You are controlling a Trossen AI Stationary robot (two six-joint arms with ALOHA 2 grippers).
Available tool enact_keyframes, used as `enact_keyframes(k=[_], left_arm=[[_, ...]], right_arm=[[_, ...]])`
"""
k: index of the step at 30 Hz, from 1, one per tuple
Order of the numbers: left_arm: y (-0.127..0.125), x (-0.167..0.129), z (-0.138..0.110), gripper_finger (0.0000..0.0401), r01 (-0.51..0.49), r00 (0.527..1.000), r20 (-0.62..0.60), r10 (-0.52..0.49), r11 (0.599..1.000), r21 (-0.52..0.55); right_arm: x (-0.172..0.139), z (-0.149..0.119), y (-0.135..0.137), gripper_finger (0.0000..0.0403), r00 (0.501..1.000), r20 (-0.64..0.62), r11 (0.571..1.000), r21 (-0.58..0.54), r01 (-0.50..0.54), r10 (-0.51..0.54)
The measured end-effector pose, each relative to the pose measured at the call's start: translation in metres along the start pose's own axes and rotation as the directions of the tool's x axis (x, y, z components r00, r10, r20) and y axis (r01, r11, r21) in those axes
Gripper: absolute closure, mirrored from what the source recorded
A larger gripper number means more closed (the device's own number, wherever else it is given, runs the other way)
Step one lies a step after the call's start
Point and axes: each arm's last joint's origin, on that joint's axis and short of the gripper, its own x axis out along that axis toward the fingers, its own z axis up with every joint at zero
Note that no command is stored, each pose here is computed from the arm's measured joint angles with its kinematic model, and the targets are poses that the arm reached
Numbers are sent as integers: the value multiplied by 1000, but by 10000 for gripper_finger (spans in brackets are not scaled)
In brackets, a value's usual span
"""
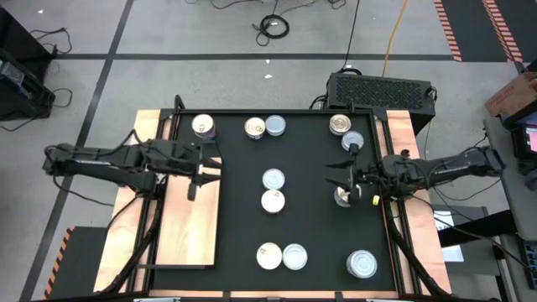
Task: Stack canned seafood by type on shelf
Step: Put the green tuna can on the shelf
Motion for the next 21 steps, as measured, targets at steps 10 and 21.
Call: enact_keyframes(k=[10, 21], left_arm=[[-11, 15, -6, 169, 46, 997, -56, -45, 999, 17], [-19, 38, -15, 168, -130, 986, -93, 137, 988, 79]], right_arm=[[60, 37, 31, 136, 984, -176, 977, -204, -67, 31], [145, 30, 46, 87, 938, -344, 925, -365, -104, -31]])
